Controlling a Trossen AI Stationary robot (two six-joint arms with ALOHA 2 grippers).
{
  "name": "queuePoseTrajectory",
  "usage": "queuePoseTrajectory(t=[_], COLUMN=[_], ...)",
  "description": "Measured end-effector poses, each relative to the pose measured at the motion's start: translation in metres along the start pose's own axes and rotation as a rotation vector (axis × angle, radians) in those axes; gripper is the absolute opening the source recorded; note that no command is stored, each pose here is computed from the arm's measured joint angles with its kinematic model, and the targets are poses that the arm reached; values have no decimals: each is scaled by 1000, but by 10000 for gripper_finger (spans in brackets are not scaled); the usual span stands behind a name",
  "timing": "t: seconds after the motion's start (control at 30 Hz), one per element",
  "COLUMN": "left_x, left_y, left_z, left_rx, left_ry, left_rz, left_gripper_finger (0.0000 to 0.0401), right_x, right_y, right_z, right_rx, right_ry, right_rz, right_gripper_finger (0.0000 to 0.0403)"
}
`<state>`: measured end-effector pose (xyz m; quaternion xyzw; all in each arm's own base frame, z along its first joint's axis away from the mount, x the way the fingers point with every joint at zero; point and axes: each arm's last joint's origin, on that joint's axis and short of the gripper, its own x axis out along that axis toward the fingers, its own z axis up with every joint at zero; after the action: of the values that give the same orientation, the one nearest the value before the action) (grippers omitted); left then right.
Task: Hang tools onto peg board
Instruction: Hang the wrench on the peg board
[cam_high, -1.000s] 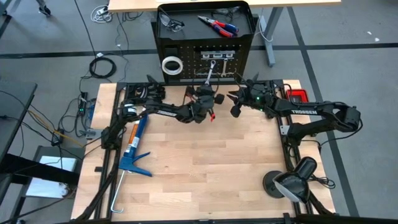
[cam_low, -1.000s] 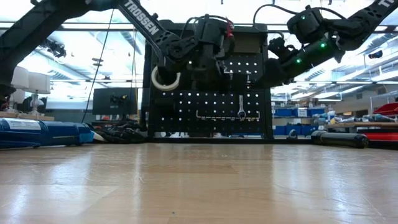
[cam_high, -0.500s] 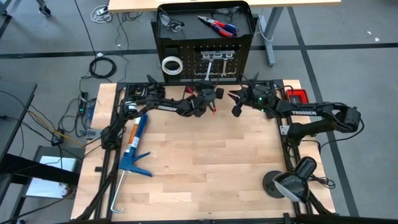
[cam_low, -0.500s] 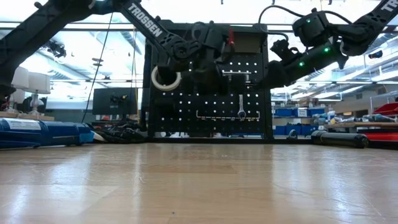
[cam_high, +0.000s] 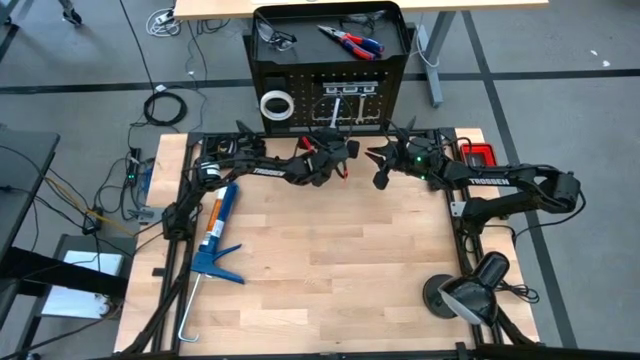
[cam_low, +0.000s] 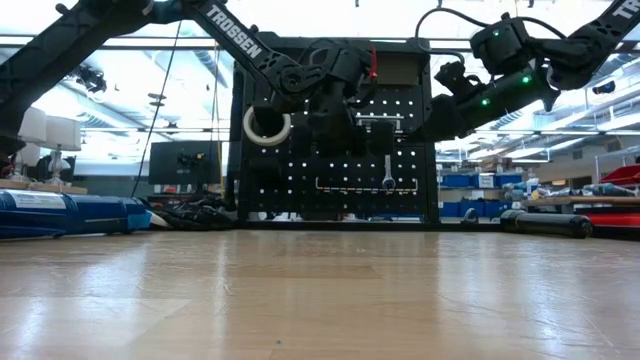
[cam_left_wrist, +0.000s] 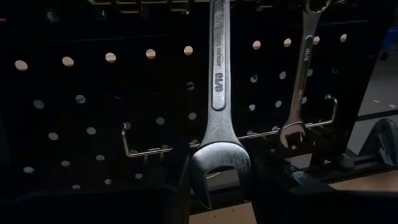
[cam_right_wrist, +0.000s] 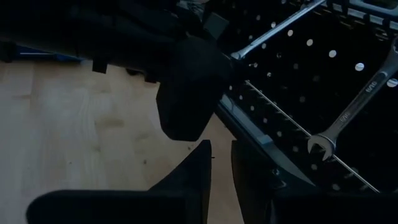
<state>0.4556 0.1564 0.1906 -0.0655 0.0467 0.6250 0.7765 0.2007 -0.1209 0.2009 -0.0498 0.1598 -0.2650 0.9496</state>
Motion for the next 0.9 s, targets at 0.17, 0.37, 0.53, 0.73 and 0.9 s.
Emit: queuePoseTrajectory(t=[0.17, 0.37, 0.53, 0.73, 0.9], left_x=[-7, -13, -10, -2, -1], left_y=[-3, -6, -4, 0, 1], left_z=[-1, -2, -1, -3, -5], left_rx=[17, 58, 65, 91, 99], left_ry=[-12, -17, -16, 20, 32], left_rz=[20, 22, 28, -1, 1], left_gripper_finger=[105, 105, 105, 105, 105], right_x=[0, 0, 0, 0, 0], right_y=[0, 0, 0, 0, 0], right_z=[0, 0, 0, 0, 0], right_rx=[0, 0, 3, 3, 2], right_ry=[1, 1, 1, 1, 1], right_rz=[0, 1, 1, 1, 1], right_gripper_finger=[67, 64, 63, 62, 63])
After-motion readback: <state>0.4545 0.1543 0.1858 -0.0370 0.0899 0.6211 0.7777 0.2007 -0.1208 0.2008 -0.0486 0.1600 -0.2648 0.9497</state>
